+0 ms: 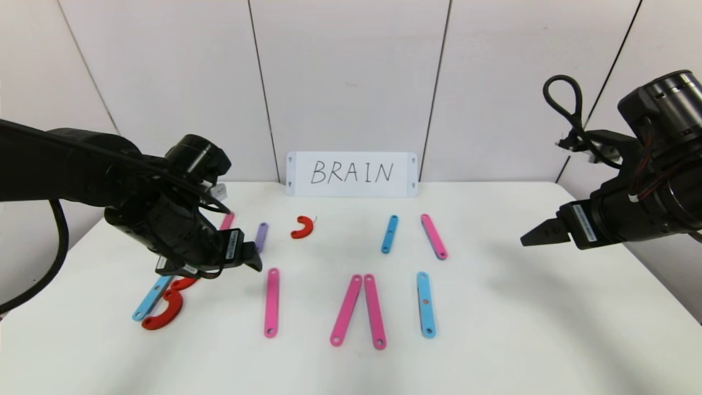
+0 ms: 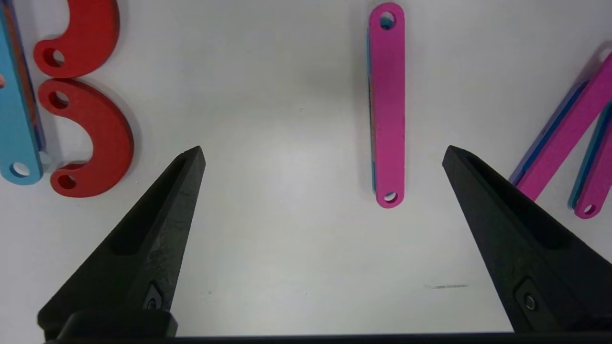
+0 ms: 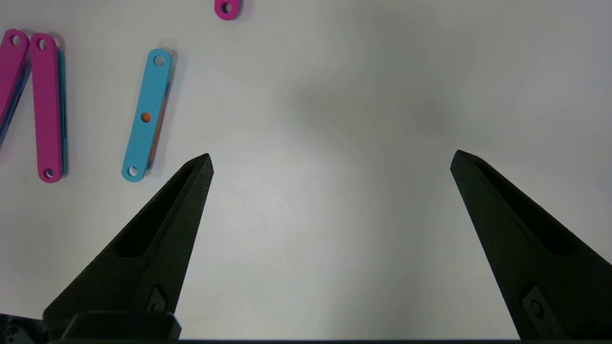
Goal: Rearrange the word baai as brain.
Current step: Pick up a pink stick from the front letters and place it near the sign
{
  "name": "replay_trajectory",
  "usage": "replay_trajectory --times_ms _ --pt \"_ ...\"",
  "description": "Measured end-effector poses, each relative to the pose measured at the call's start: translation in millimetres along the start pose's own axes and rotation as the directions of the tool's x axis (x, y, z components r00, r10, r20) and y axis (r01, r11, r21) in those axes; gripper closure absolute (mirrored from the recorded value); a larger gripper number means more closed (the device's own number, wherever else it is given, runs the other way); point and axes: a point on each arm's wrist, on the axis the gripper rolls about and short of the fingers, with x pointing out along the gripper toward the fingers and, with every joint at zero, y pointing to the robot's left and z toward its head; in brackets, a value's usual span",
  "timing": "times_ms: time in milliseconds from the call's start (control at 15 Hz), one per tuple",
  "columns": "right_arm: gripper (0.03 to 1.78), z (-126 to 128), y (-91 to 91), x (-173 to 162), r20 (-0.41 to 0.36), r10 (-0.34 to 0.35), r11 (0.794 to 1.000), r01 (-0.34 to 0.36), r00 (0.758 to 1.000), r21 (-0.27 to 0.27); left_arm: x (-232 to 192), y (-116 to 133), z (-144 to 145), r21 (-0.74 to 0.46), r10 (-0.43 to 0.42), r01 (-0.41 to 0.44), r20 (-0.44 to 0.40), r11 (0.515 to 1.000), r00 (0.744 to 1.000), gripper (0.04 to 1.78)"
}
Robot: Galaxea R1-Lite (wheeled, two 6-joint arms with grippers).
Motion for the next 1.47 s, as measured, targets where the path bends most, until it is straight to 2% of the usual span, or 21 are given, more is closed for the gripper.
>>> replay_trajectory --times_ms 400,800,1467 --pt "0.07 -0.1 0.0 -1.2 0.004 0.000 1.000 0.000 1.000 0.000 28.3 -16.8 -10.8 0.008 0.013 -0.013 -0.079 1.000 0.997 0.08" --pt "0.07 -0.1 -0.1 -1.3 0.004 -0.001 1.000 0.001 1.000 0.000 49.8 -30.5 -14.2 0.036 0.004 0.000 -0.090 0.999 0.996 0.08" --pt "0.07 -1.3 -0.2 -4.9 0.014 0.000 1.000 0.000 1.000 0.000 70.4 -40.2 -18.3 0.068 0.048 -0.041 -0.102 0.997 0.994 0.08"
